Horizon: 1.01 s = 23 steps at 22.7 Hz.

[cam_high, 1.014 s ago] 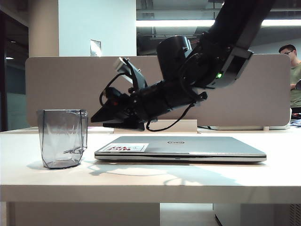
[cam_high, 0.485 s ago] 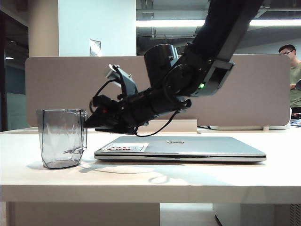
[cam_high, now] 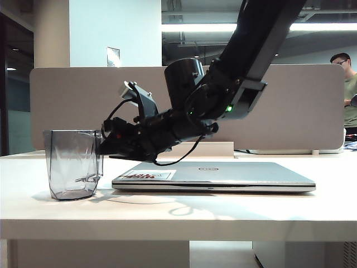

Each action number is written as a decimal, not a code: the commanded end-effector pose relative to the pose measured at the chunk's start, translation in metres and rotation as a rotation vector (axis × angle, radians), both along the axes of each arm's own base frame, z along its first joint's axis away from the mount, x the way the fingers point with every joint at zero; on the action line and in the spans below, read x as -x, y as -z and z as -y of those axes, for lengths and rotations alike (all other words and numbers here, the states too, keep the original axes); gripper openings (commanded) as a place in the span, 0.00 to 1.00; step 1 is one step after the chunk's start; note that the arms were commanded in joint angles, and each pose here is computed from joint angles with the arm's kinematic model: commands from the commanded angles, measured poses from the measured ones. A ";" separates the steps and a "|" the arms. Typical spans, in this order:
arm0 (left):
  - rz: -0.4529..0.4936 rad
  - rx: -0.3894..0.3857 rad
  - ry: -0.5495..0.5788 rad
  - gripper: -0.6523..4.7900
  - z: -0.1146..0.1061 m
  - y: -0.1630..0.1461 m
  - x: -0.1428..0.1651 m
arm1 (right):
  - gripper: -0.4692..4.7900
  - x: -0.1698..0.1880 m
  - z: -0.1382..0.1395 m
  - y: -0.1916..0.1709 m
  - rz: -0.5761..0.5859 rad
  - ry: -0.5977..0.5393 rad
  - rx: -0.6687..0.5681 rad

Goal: Pick up the water cup and place it on the right side of the laptop.

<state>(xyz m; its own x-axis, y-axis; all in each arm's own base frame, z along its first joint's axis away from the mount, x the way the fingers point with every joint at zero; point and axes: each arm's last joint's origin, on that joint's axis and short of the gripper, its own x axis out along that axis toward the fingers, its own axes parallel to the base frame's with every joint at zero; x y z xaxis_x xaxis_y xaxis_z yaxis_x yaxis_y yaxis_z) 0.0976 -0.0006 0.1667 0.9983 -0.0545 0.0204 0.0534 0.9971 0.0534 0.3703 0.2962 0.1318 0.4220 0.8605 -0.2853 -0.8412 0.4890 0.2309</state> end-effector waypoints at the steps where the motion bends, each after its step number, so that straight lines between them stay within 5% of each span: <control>1: 0.016 0.000 0.001 0.11 0.000 -0.002 0.000 | 0.42 0.000 -0.004 -0.001 0.019 -0.003 -0.018; 23: 0.016 0.000 0.002 0.11 0.000 -0.002 0.000 | 0.28 0.001 -0.012 -0.001 0.074 0.044 -0.036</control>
